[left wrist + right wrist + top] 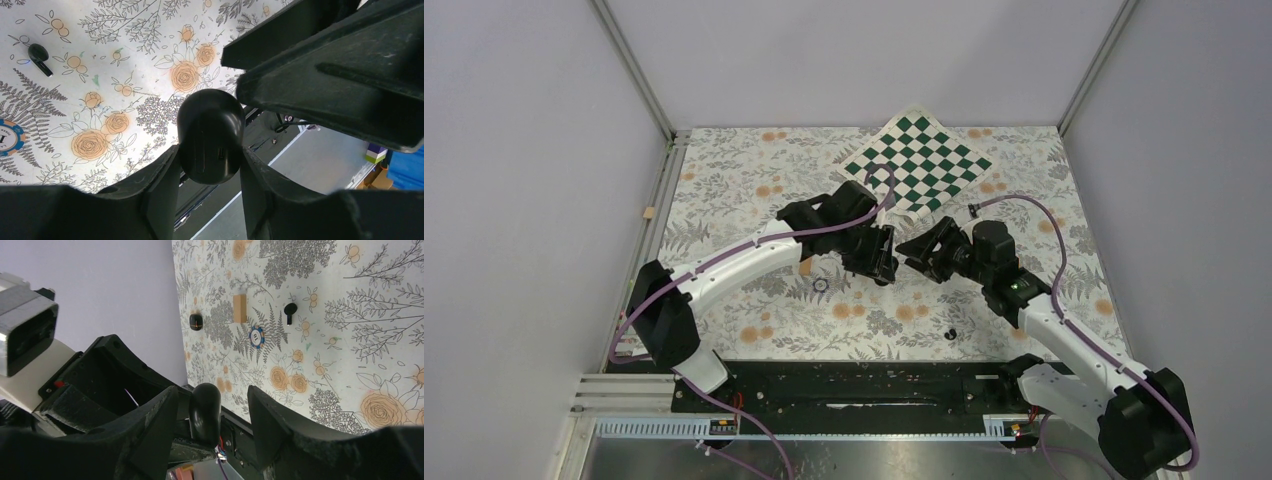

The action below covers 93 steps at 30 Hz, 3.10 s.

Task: Insert the wireless bluetooth earbuds into the charging case
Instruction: Pass from the left arm to the right, then pass from the right arm to the left

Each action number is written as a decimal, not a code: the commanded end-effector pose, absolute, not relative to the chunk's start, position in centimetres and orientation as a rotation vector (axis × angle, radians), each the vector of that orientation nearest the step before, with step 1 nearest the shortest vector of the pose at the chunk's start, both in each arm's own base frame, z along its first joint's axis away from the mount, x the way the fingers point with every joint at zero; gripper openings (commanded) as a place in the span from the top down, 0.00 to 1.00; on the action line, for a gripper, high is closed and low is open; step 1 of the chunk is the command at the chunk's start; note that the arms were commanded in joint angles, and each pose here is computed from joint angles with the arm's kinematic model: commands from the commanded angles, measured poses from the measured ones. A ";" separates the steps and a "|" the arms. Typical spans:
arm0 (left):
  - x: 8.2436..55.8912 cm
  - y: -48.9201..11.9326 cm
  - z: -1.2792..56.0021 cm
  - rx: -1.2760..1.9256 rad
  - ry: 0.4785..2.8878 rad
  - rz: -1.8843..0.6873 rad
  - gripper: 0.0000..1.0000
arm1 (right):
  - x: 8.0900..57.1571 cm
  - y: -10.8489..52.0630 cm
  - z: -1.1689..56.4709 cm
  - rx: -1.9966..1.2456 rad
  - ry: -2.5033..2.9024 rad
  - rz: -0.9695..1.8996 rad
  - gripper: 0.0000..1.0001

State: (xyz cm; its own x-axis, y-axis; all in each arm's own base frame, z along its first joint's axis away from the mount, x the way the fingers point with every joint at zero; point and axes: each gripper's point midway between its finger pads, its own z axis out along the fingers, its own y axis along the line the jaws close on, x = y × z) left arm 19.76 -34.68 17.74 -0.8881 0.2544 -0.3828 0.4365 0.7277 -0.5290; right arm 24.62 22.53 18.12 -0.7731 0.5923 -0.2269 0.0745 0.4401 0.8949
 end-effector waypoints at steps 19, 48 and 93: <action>21.4 -34.8 18.6 0.639 2.564 -0.753 0.63 | 22.5 26.5 20.3 0.428 2.231 1.581 0.54; 19.7 -28.8 23.9 0.758 2.423 -0.616 0.01 | 23.7 25.4 19.9 0.308 2.272 1.454 1.00; 18.2 -32.9 30.6 0.520 1.936 -1.793 0.48 | 19.9 25.7 28.6 -0.262 1.920 1.906 1.00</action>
